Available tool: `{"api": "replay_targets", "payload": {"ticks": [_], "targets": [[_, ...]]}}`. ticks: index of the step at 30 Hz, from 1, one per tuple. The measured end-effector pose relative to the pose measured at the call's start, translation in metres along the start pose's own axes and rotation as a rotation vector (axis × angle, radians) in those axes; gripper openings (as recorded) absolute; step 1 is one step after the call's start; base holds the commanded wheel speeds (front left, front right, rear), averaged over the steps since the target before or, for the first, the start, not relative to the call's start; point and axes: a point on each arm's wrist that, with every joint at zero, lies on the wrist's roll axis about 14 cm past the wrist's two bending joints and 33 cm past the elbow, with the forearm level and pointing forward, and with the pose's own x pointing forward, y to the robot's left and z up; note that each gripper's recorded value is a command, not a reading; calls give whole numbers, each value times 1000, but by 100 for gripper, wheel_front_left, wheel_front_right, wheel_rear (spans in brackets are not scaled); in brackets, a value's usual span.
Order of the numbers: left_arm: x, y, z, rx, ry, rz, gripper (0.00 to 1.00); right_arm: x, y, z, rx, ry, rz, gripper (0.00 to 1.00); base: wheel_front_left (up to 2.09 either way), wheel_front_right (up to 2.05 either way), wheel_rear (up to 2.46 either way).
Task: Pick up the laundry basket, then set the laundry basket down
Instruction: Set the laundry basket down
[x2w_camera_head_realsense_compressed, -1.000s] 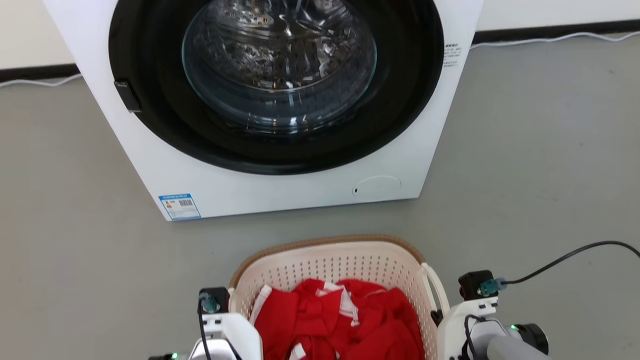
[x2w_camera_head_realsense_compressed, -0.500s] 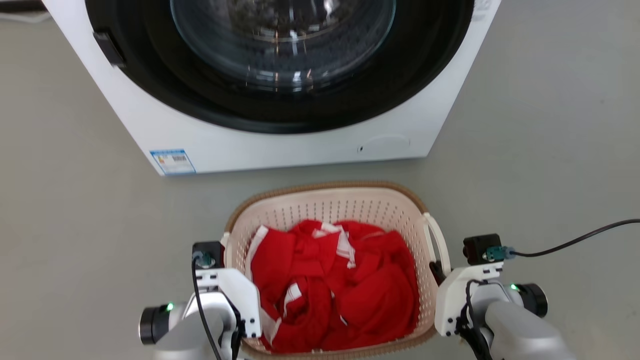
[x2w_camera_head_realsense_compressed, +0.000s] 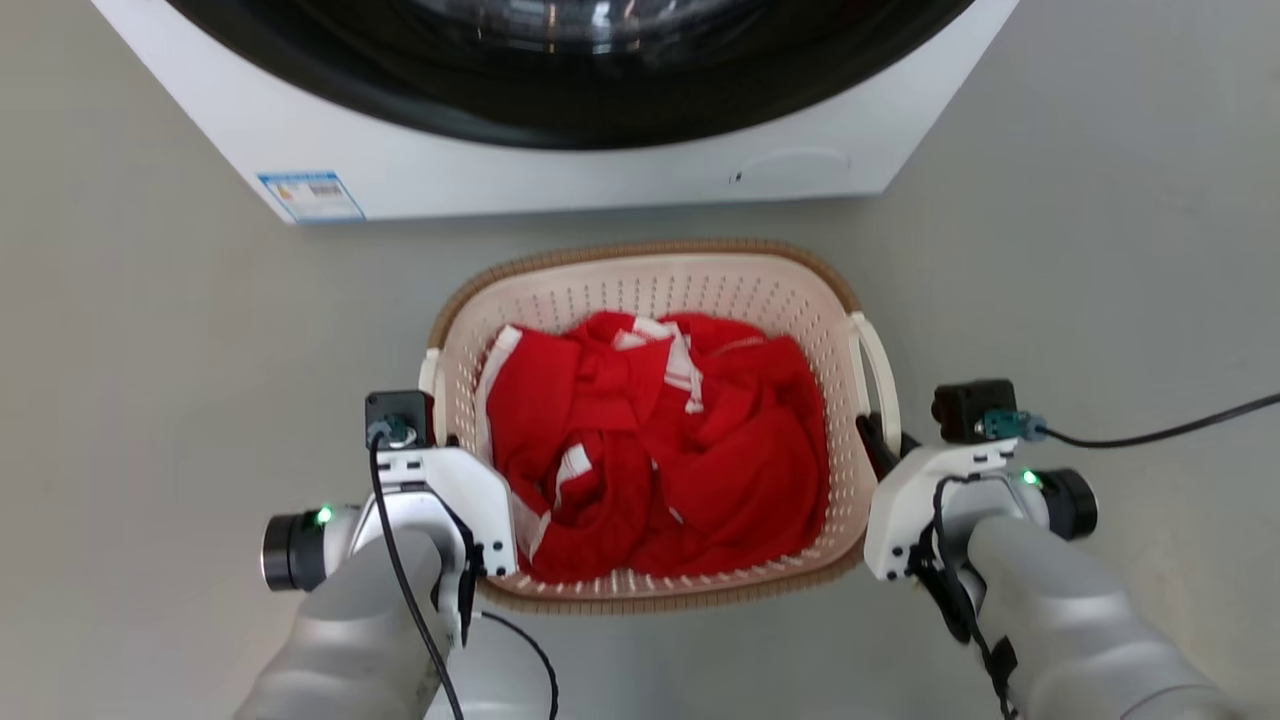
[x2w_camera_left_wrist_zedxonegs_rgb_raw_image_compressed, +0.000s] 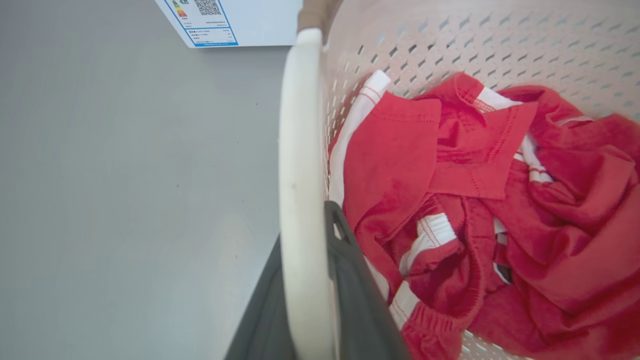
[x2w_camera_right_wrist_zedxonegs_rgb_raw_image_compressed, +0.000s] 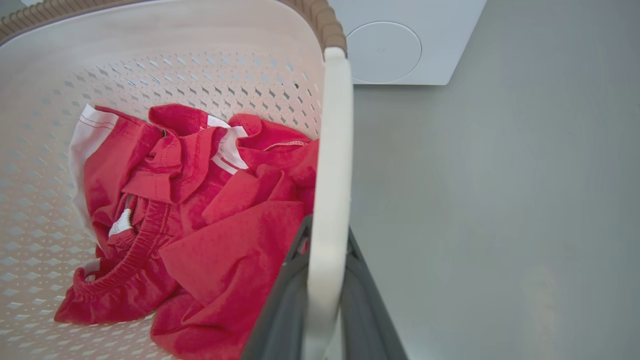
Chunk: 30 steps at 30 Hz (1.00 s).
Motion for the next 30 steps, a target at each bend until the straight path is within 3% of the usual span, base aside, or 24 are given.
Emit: {"api": "replay_targets", "payload": {"ticks": [30], "targets": [[96,13,1,9,-22,56,0,89,-23,-20,27,46,5,0,0,0,0]]}}
